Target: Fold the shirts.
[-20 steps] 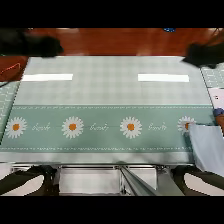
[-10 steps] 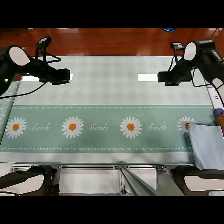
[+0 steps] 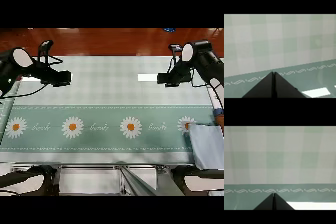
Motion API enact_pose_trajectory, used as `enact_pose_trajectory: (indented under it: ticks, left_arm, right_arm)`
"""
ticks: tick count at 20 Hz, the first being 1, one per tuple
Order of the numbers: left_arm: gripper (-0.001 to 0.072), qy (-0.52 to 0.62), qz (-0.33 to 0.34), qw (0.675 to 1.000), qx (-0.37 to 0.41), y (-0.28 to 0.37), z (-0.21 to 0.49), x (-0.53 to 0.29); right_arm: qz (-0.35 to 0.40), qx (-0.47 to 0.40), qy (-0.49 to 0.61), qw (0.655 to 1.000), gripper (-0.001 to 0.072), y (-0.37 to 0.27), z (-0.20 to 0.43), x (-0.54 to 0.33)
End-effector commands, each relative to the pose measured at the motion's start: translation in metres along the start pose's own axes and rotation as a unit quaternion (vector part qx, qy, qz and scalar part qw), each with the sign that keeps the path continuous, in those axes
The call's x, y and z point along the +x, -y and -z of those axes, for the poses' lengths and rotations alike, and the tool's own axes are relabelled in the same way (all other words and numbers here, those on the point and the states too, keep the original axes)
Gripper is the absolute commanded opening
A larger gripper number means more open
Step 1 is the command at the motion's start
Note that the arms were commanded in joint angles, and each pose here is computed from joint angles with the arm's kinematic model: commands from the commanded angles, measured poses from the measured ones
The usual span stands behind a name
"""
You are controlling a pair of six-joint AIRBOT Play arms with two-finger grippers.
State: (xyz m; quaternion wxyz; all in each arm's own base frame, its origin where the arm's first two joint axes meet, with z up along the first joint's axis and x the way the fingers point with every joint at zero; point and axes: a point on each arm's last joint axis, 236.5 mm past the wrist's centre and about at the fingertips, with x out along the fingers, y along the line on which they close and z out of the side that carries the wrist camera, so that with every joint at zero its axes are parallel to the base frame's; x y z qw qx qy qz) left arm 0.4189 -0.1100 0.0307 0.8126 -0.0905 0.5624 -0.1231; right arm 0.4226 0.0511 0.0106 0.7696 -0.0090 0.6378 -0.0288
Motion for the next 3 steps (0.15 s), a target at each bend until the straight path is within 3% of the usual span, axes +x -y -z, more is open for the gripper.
enact_pose_trajectory:
  ticks: [1,3]
  left_arm:
    - [0.0021,-0.003,-0.001,1.000,-0.001,-0.0011,0.0008,0.0023]
    - [0.0020,-0.003,-0.001,1.000,-0.001,-0.0011,0.0008,0.0023]
  right_arm:
    - [0.000,0.000,0.000,1.000,0.0028,-0.0004,0.0002,-0.0001]
    - [0.000,0.000,0.000,1.000,0.0028,-0.0004,0.0002,-0.0001]
